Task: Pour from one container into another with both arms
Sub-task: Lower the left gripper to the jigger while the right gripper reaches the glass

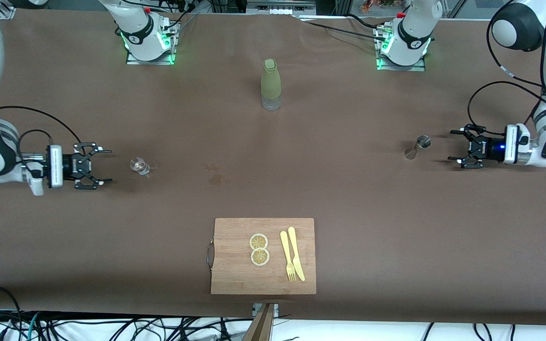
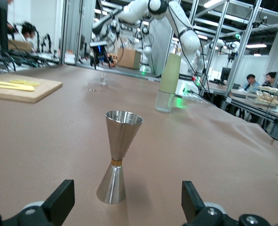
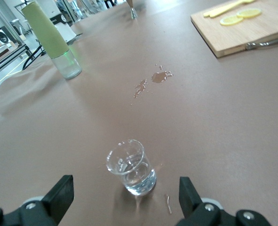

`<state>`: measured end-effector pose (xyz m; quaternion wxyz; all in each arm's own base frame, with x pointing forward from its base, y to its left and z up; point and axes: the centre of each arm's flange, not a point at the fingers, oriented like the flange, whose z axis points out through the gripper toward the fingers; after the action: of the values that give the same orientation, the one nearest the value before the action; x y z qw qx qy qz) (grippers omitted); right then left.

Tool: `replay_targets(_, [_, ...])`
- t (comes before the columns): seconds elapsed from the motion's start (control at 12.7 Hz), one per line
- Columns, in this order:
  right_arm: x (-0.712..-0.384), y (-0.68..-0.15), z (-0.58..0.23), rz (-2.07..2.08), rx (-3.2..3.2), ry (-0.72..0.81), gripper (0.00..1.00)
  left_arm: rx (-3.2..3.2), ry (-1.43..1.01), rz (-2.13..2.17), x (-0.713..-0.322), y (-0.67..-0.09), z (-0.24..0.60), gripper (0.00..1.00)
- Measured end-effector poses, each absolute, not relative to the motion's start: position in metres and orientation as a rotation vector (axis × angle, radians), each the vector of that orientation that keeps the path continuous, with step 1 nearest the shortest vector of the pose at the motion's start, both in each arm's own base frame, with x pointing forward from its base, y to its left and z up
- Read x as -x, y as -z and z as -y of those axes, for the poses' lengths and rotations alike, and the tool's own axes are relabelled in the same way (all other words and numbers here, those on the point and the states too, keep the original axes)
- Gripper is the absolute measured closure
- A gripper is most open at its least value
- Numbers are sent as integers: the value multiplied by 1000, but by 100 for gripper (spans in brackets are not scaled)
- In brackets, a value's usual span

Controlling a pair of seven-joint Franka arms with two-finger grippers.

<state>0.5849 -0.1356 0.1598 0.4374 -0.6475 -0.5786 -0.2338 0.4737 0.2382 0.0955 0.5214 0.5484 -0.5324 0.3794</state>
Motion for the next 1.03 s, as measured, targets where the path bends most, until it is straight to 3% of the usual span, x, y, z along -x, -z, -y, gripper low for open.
replay_targets(0.55, [-559, -73, 110, 1471, 1390, 744, 0, -1245, -1015, 1241, -481, -70, -197, 0])
replay_targets(0.95, [-563, -66, 88, 1464, 1336, 814, 1, -1221, -1013, 1248, -487, -58, -171, 0])
replay_targets(1.03, [-564, -66, 84, 1472, 1324, 820, 7, -1220, -1011, 1252, -487, -57, -169, 0])
